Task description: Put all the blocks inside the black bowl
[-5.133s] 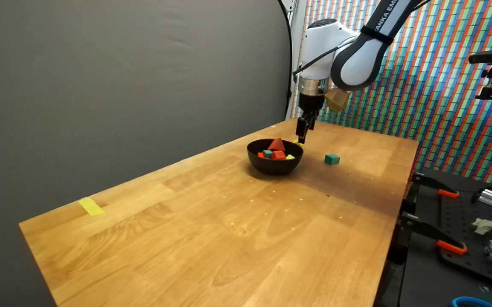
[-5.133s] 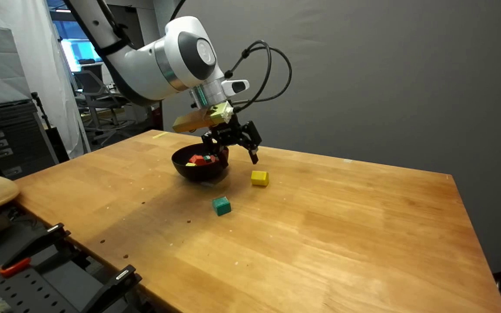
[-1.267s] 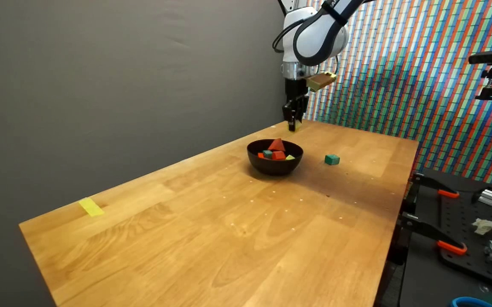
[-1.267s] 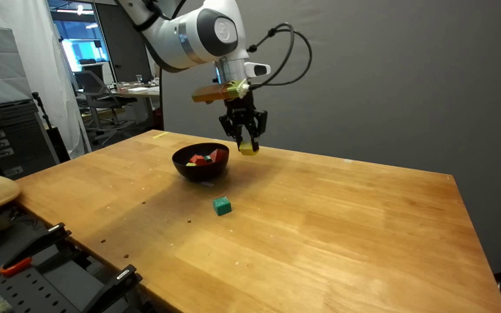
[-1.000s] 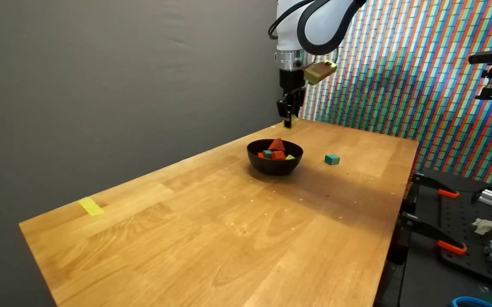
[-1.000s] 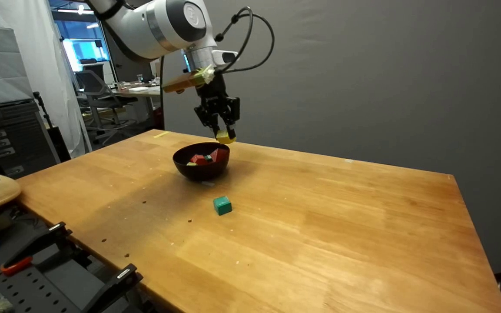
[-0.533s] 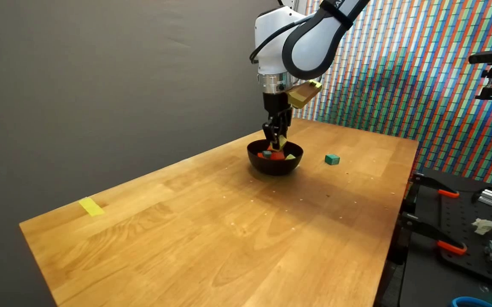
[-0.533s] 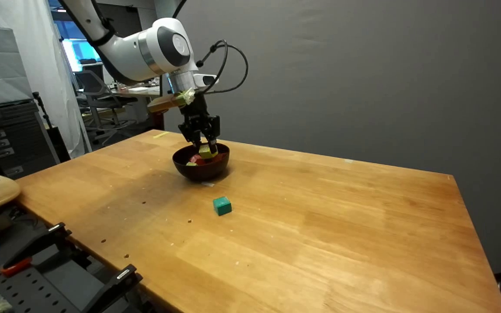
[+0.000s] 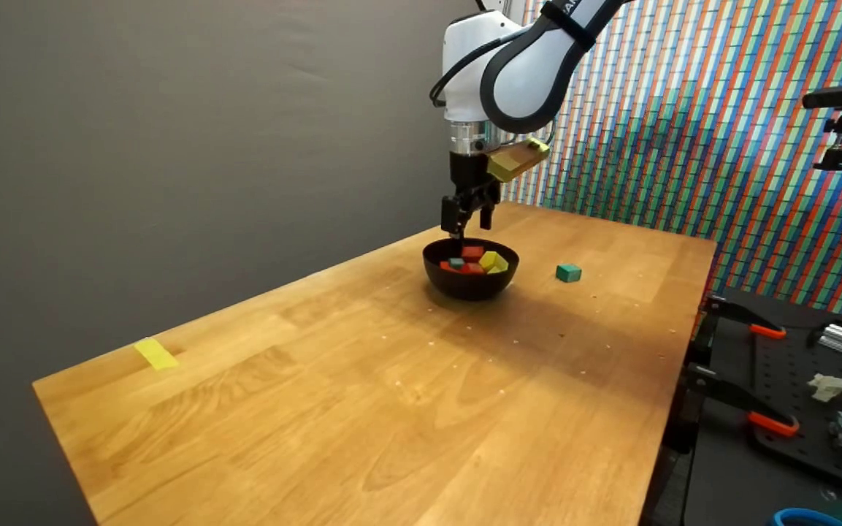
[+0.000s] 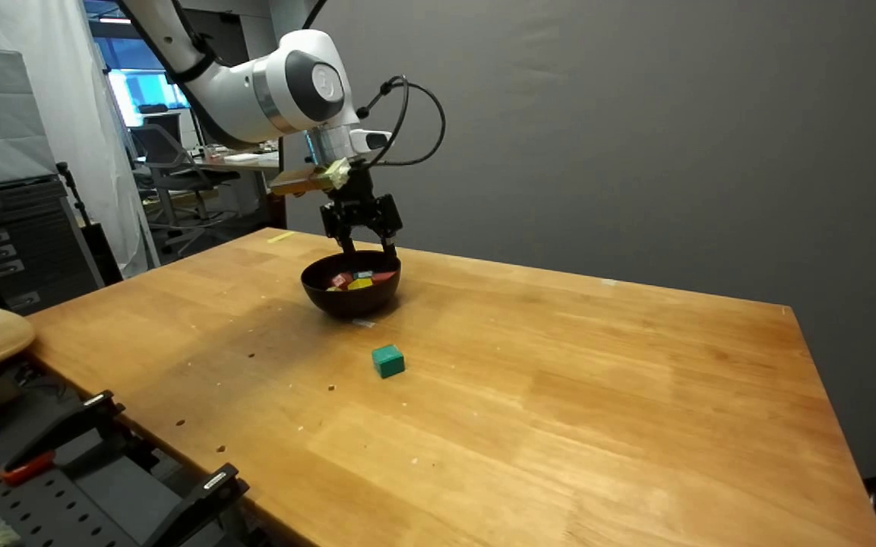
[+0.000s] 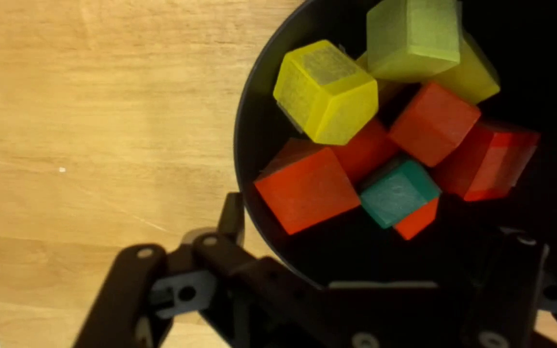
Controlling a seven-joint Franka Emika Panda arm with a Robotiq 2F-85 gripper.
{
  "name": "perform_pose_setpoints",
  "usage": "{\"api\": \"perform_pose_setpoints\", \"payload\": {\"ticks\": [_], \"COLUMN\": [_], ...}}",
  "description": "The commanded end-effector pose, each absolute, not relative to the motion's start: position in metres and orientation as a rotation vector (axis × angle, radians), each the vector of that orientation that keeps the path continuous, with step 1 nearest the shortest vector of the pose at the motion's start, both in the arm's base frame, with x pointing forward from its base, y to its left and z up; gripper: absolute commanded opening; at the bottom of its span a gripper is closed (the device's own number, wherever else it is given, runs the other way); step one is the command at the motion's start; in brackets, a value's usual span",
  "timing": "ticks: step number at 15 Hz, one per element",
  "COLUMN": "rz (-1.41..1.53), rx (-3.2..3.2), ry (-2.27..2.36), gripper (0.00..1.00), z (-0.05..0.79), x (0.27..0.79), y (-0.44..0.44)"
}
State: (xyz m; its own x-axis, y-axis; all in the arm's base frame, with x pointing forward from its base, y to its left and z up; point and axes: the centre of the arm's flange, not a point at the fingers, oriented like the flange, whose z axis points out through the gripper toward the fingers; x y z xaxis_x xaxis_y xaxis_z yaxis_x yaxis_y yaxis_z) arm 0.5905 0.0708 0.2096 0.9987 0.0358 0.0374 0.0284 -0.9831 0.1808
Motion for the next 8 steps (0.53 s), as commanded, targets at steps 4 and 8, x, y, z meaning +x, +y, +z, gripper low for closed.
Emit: {"api": "perform_pose_setpoints", "payload": {"ticks": [4,8], "rz": [0.026,-0.079], "rx": [2.904,2.876], "ry": [-0.371,-0.705], "gripper": [1.00,1.00], "z": [0.234,0.222], "x": [0.508,0.460], "y": [-0.007,-0.042]}}
